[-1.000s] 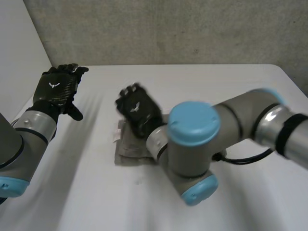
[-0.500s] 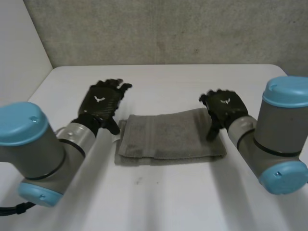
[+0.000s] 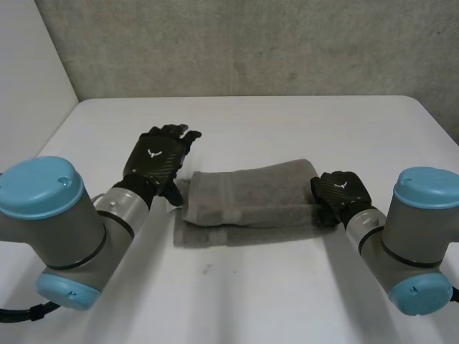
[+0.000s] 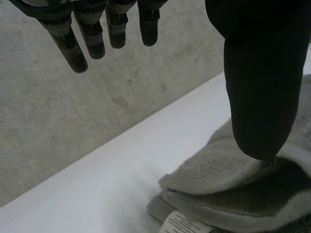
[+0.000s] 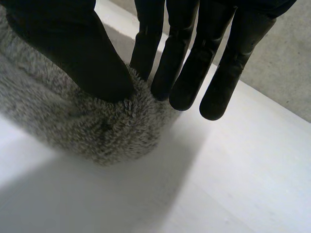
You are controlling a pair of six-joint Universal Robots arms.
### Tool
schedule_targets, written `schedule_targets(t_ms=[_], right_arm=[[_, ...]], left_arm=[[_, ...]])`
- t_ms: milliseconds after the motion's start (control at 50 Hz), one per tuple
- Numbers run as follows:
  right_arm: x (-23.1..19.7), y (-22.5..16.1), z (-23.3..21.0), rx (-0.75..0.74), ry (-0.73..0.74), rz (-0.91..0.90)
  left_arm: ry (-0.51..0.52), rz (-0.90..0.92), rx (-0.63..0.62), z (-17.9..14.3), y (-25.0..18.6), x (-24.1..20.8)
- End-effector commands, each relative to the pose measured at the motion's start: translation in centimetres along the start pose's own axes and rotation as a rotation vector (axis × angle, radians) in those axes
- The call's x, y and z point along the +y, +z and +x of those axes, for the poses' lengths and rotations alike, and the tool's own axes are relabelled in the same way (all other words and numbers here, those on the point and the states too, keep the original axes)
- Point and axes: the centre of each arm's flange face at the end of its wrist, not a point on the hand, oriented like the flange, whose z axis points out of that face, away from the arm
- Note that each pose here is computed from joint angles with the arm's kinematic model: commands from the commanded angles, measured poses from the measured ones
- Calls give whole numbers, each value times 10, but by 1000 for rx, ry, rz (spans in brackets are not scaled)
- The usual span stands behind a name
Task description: Fold the laundry
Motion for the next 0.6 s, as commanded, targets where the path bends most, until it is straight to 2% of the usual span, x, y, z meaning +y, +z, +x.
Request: schedule_targets(t_ms=[20,100,140,160,200,220,260,320,360,380,420,440,480,600], right_arm=[[-22,2,13,89,-230,42],[-51,2,15,151,-308,109],[-81,-4,-20,98,-366,218],[-82,-4,-20,97,-367,218],[-104,-14,-55,30,-404,310],[-104,-14,-55,30,-404,311],[-114,-22,-85,-29,-447,374],[-113,-25,-99,-71,-473,391],[-105,-36,-140,-219,-524,445],[-105,-36,-140,-220,-525,445],[-85,-50,-177,-388,-560,466],[-85,-50,-178,-388,-560,466],[-62,-56,-197,-487,-574,438],[-54,-54,-194,-463,-568,394]], left_arm=[[3,35,-32,-7,-6,-15],[5,60,-40,-9,-8,-24],[7,73,-54,-14,-8,-28],[7,73,-54,-14,-8,-28],[8,85,-74,-20,-9,-33],[8,85,-74,-20,-9,-33],[8,97,-87,-24,-9,-37],[5,112,-106,-31,-10,-42],[-5,114,-120,-36,-9,-43],[-5,114,-120,-36,-9,-43],[-17,114,-122,-37,-9,-43],[-17,114,-122,-37,-9,-43],[-21,110,-121,-37,-10,-42],[-24,98,-115,-35,-12,-38]])
